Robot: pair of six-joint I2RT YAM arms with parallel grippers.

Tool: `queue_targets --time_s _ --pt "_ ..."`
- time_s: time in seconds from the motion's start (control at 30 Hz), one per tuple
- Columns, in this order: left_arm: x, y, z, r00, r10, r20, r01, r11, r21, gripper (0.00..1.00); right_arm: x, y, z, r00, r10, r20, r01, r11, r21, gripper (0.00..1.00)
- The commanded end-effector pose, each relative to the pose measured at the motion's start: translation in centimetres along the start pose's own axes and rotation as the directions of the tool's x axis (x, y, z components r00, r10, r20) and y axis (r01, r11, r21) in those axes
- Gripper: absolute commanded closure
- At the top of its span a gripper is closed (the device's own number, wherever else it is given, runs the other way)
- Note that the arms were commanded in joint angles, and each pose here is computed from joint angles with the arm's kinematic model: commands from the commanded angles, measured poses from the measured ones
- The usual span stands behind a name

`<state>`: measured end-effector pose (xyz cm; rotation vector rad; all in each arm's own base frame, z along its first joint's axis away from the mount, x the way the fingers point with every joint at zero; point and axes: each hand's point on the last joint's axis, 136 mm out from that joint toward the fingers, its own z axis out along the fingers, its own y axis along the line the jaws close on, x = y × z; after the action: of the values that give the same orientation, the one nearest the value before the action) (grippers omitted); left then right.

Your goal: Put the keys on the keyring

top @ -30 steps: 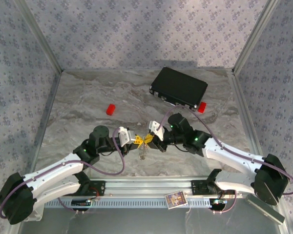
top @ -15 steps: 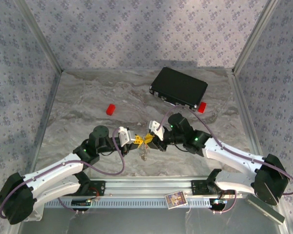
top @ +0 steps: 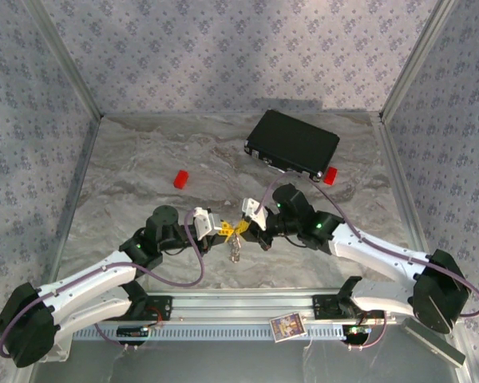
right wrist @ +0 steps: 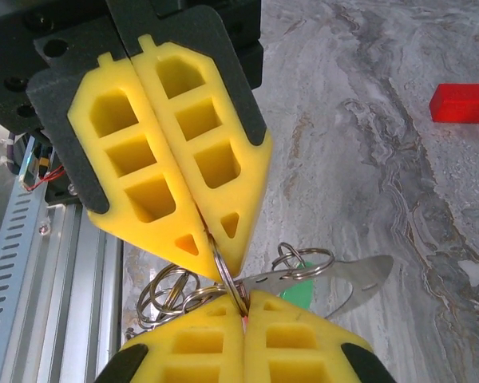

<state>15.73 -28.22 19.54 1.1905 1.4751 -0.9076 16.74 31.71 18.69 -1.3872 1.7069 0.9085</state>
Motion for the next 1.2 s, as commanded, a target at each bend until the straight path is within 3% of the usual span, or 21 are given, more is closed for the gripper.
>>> queue_targets --time_s 0.0,0.07,0.23,0.47,0.73,0.77,0.83,0.93,1.17 --pt "-1.3 -0.4 -0.1 0.999 0.029 0.035 -0.03 0.999 0.022 0.91 -1.5 0.2 -0.4 0.999 -0.043 0.016 0.043 0.999 -0.014 1.0" --pt "-1.1 -0.3 0.0 0.999 0.038 0.007 -0.038 0.999 0.022 0.84 -1.1 0.1 -0.5 0.999 -0.052 -0.016 0.052 0.999 -0.009 1.0" --pt "-0.6 -0.4 0.0 0.996 0.058 -0.067 -0.056 0.998 0.037 0.82 -0.4 0.2 -0.8 0.99 -0.088 -0.11 0.087 0.996 -0.021 1.0" --pt "-1.0 -0.6 0.0 0.993 0.085 -0.081 -0.08 0.995 0.064 0.89 -0.4 1.0 -0.9 0.958 -0.165 -0.235 0.149 0.985 -0.086 1.0" --pt "-0.7 -1.0 0.2 0.991 0.082 -0.103 -0.072 0.993 0.097 1.0 -2.2 1.1 -0.9 0.964 -0.195 -0.183 0.183 0.98 -0.083 1.0" --pt "-0.7 -0.9 0.1 0.992 0.083 -0.095 -0.075 0.993 0.089 1.0 -2.2 0.9 -1.0 0.968 -0.184 -0.171 0.175 0.982 -0.067 0.98" --pt "-1.0 -0.8 0.0 0.994 0.084 -0.071 -0.078 0.994 0.076 1.0 -2.1 0.3 -1.2 0.98 -0.146 -0.136 0.143 0.989 -0.033 0.82" --pt "-1.3 -0.6 0.0 0.997 0.078 -0.023 -0.076 0.996 0.048 1.0 -2.1 -0.1 -1.5 0.995 -0.081 -0.059 0.082 0.997 0.005 0.7" --pt "-2.1 -0.1 -0.1 0.997 0.042 0.067 -0.043 0.999 0.003 1.0 -0.2 -0.1 -0.8 1.0 0.009 -0.026 -0.008 0.999 0.04 0.62"
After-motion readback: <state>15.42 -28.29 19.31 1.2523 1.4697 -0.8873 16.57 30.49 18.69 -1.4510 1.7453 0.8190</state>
